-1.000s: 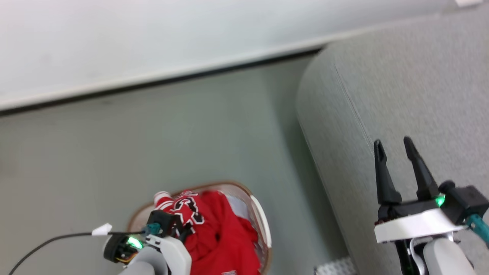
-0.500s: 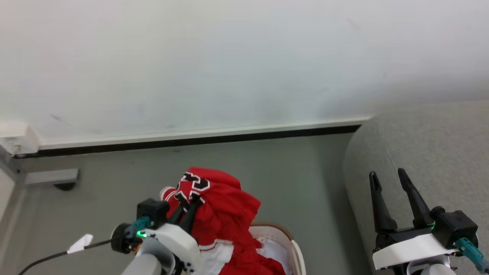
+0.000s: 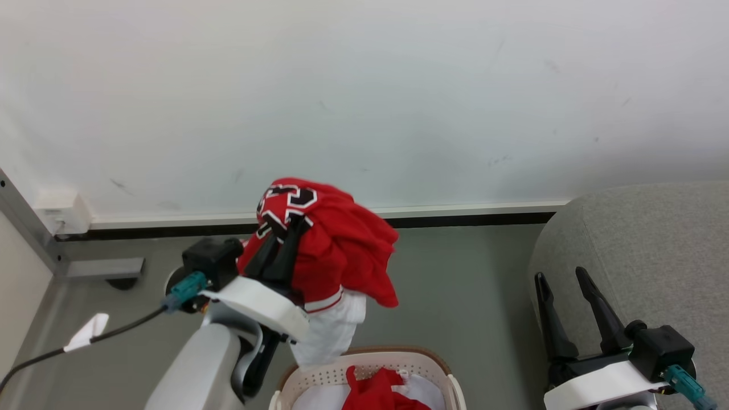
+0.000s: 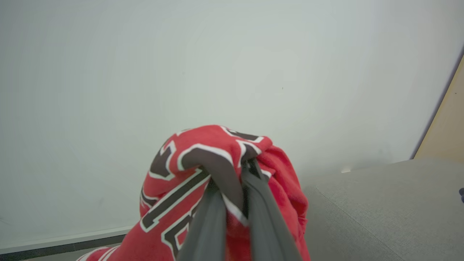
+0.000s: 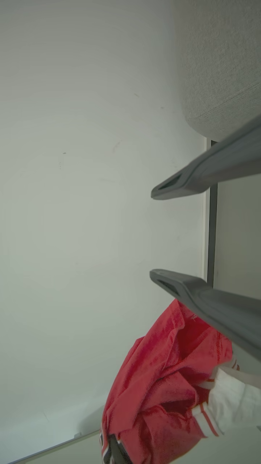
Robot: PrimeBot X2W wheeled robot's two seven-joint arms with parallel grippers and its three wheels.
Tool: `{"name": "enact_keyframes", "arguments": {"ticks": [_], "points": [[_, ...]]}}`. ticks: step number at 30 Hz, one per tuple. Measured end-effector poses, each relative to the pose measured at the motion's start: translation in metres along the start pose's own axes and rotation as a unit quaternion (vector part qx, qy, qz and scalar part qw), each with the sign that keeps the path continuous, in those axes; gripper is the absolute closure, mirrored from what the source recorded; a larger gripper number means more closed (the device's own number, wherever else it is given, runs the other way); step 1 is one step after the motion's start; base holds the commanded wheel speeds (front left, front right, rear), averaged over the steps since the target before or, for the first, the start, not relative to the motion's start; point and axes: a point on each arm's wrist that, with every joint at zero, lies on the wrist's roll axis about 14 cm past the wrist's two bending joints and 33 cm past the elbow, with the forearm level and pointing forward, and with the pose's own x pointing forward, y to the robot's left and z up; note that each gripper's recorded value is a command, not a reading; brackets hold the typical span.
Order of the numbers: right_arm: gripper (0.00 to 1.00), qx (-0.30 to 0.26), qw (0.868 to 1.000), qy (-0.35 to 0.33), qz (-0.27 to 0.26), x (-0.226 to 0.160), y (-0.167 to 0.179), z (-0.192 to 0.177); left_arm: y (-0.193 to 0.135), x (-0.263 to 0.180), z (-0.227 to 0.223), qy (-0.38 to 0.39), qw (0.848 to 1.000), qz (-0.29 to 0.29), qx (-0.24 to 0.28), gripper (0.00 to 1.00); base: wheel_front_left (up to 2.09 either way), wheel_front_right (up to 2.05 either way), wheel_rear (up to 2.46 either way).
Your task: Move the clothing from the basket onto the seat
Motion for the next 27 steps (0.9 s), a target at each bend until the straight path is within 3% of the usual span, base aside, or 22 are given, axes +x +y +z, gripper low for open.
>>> {"name": "enact_keyframes", "arguments": {"ticks": [5, 15, 21, 27], "points": [[0.0, 0.002, 1.0, -0.001, 0.003, -0.003, 0.003, 0.001, -0.011, 0.01, 0.032, -0.041, 0.999, -0.021, 0.002, 1.0, 0.0, 0.0, 0.0], [0.0, 0.01, 0.999, 0.01, 0.032, -0.004, 0.023, -0.006, -0.02, 0.015, 0.049, -0.06, 0.998, -0.032, -0.004, 1.0, 0.0, 0.0, 0.0], [0.0, 0.01, 0.994, 0.024, 0.104, 0.001, 0.067, -0.014, -0.024, 0.015, 0.049, -0.058, 0.998, -0.037, -0.005, 1.0, 0.0, 0.0, 0.0], [0.0, 0.005, 0.979, 0.047, 0.198, 0.002, 0.118, -0.025, -0.031, 0.011, 0.043, -0.049, 0.998, -0.043, -0.012, 1.0, 0.0, 0.0, 0.0]]}}
